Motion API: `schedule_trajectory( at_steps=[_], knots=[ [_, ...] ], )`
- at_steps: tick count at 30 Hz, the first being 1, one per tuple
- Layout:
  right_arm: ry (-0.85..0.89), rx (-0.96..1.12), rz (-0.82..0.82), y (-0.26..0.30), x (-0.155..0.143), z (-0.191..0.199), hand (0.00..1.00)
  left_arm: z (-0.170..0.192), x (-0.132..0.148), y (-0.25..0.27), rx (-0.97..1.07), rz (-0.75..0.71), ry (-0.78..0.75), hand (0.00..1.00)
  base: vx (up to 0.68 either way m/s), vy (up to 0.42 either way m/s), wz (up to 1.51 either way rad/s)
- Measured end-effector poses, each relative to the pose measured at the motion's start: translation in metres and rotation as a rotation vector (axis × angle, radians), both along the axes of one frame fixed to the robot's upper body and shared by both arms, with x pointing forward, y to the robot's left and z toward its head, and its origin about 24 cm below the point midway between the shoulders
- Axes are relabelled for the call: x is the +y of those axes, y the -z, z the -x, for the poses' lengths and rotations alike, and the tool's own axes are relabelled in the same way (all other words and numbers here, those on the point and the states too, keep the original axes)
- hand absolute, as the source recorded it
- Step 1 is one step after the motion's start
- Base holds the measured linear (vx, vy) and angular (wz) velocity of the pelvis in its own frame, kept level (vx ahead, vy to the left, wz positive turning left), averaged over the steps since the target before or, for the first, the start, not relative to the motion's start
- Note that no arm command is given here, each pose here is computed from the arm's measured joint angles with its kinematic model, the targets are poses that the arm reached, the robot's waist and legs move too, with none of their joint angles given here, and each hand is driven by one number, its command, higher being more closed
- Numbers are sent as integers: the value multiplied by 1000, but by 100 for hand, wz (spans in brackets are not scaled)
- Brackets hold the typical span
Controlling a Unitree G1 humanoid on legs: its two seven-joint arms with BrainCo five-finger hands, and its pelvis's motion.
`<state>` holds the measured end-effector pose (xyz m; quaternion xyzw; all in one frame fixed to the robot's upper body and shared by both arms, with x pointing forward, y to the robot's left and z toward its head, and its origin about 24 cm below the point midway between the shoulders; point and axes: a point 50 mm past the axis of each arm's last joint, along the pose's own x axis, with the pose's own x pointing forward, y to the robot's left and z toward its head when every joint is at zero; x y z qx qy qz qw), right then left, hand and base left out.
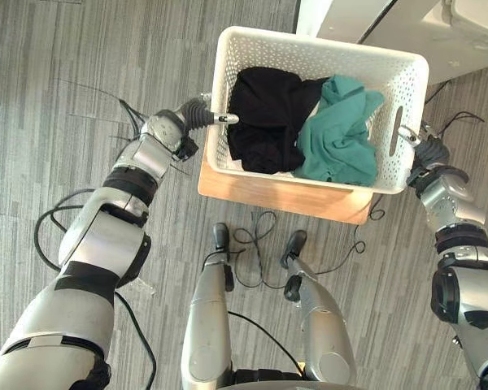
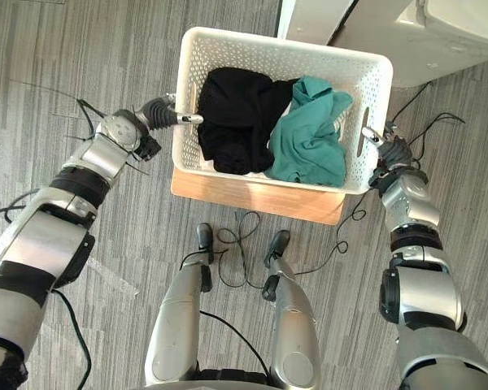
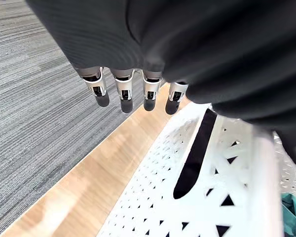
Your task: Pick up the laundry basket with both hands and put the clothes into the washing machine.
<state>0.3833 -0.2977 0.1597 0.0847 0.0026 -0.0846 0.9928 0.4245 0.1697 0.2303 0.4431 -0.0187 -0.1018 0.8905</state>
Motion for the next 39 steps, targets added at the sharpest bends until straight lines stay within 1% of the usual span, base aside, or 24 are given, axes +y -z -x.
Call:
schedule_trajectory(
  at_steps=[3,7,10,12,14,16,19,20,27,29,30,31,32,33,34,35,36,37,39],
  knots=[
    [-44,27,58,-5,9,-7,0,-1,1,-7,-11,-27,-6,0,-26,-39,-3],
    [-84,42,105,-10,17,-12,0,-1,9,-13,-19,-53,-26,0,-19,-35,-6],
    [-88,45,128,-14,18,-13,0,0,10,-20,-25,-129,-21,0,-1,-18,0],
    [-90,48,152,-16,18,-14,0,0,12,-22,-29,-154,-24,0,24,-19,-5],
    [-84,57,189,-17,16,-13,0,0,10,-25,-32,-186,-19,0,34,-14,0],
    [-81,75,265,-19,13,-12,0,0,8,-27,-38,-237,-15,0,36,-7,0],
    [-80,81,296,-21,11,-12,0,0,7,-31,-47,-297,-15,0,10,-1,0],
    [-79,81,301,-22,12,-12,0,0,6,-33,-56,-332,-15,100,0,0,0],
    [-74,14,345,-38,13,-11,0,7,13,-46,-136,-400,0,100,28,-8,-5],
    [-65,4,390,-42,11,-8,0,9,14,-44,-150,-405,8,100,54,-14,-4],
    [-49,3,442,-45,9,-5,0,11,14,-42,-158,-392,16,100,52,-16,-1],
    [-36,-12,496,-51,10,-2,100,13,14,-41,-175,-366,18,100,52,-17,-1],
    [-34,-29,515,-54,12,0,100,14,15,-39,-183,-346,17,100,52,-16,-1],
    [-26,-75,572,-65,15,4,100,17,14,-36,-203,-315,19,100,61,-17,-1],
    [-3,-152,629,-80,19,14,100,21,12,-32,-231,-253,22,100,59,-15,0],
    [17,-178,643,-85,19,18,100,22,12,-30,-239,-228,20,100,48,-10,1],
    [52,-197,655,-89,15,23,100,23,11,-27,-245,-211,13,100,43,-7,1],
    [128,-219,690,-96,7,34,100,25,9,-24,-265,-173,1,100,33,-6,0],
    [178,-238,729,-99,4,45,100,31,8,-22,-299,-119,-7,100,43,-11,0]
  ],
)
